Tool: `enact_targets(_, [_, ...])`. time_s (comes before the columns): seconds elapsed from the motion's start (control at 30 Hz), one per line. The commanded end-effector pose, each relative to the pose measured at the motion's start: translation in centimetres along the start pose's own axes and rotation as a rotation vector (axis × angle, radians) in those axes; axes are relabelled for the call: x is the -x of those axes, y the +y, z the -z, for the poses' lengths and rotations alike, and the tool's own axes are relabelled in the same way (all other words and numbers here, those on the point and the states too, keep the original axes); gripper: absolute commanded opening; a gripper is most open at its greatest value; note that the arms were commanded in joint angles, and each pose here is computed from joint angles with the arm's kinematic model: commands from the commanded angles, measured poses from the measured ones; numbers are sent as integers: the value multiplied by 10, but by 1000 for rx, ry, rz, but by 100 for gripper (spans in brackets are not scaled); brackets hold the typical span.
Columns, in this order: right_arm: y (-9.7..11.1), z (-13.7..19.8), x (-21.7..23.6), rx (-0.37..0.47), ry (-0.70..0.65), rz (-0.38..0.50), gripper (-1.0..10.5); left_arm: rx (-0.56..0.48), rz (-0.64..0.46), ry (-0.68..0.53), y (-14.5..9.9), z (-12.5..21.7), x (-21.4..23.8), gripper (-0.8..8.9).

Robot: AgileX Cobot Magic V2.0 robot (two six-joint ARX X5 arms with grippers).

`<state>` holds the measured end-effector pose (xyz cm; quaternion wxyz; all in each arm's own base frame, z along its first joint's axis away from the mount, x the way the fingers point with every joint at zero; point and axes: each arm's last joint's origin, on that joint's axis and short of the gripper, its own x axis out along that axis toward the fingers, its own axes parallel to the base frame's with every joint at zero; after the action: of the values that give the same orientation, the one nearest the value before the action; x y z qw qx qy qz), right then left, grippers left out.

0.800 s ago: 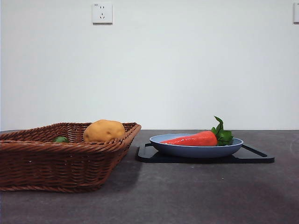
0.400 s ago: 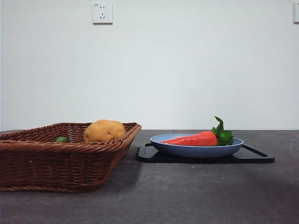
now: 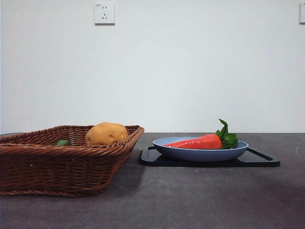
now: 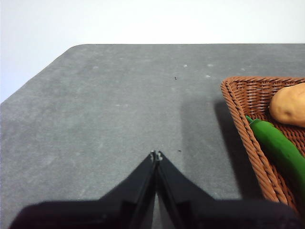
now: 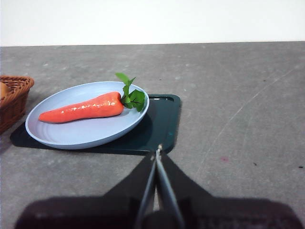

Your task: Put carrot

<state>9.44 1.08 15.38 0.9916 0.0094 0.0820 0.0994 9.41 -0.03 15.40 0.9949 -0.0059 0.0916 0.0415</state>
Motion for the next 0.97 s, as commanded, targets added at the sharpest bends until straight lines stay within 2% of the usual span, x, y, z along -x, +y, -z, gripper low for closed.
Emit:
enact_targets(0.03, [0, 4, -1, -43, 5, 4, 4, 8, -5, -8, 0, 1, -1, 8])
enact_targets(0.13, [0, 3, -1, -83, -1, 1, 4, 8, -5, -8, 0, 1, -1, 8])
enact_targets(0.97, [0, 3, -1, -82, -1, 2, 4, 8, -5, -8, 0, 1, -1, 8])
